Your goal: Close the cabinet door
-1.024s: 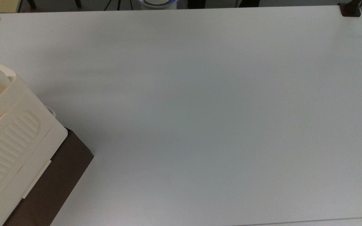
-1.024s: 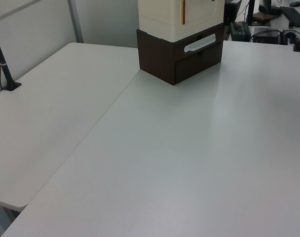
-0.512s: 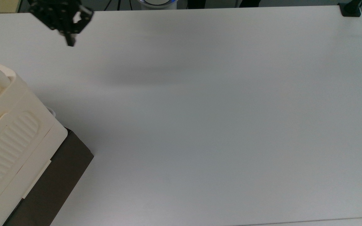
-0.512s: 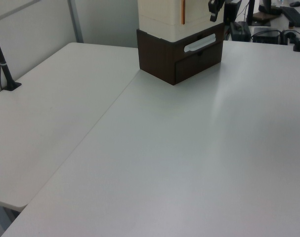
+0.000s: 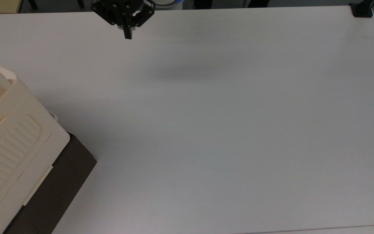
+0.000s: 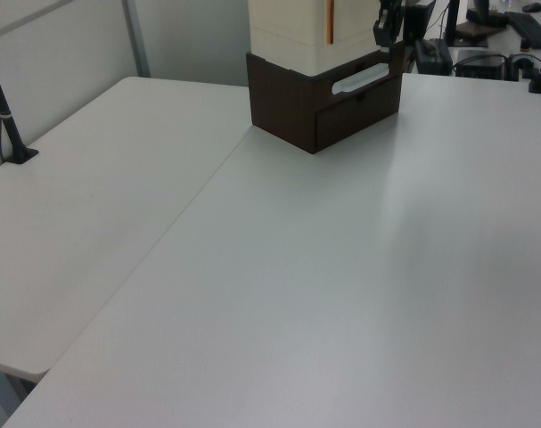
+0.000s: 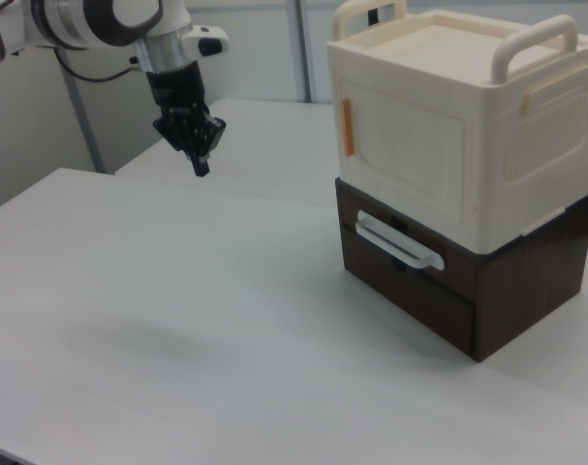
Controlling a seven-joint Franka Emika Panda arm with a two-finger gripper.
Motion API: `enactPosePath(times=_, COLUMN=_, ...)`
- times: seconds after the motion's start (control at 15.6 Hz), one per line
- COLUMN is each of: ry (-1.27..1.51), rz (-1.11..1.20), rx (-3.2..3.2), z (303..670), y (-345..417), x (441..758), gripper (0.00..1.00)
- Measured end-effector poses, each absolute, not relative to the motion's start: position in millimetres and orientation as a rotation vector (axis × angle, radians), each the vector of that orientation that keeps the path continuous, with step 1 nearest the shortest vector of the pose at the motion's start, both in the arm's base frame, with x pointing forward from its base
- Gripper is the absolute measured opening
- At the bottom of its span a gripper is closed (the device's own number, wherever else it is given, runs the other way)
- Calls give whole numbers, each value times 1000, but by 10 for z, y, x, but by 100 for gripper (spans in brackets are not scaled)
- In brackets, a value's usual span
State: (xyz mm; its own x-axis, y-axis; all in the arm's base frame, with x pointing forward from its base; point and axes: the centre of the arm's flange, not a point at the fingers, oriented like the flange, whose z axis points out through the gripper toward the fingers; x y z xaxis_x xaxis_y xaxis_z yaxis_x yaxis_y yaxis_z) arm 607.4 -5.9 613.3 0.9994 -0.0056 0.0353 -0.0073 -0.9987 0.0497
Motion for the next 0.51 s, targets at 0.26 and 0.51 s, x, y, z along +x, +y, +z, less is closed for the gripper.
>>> enactPosePath(times=0.26, ry=1, rz=30, rx=3090, z=6060, y=-17, x=6071, gripper=5)
enactPosePath(times=0.51, ry=-25, rz=30, rx=3079, z=6063, y=-121, x=6066, gripper=40)
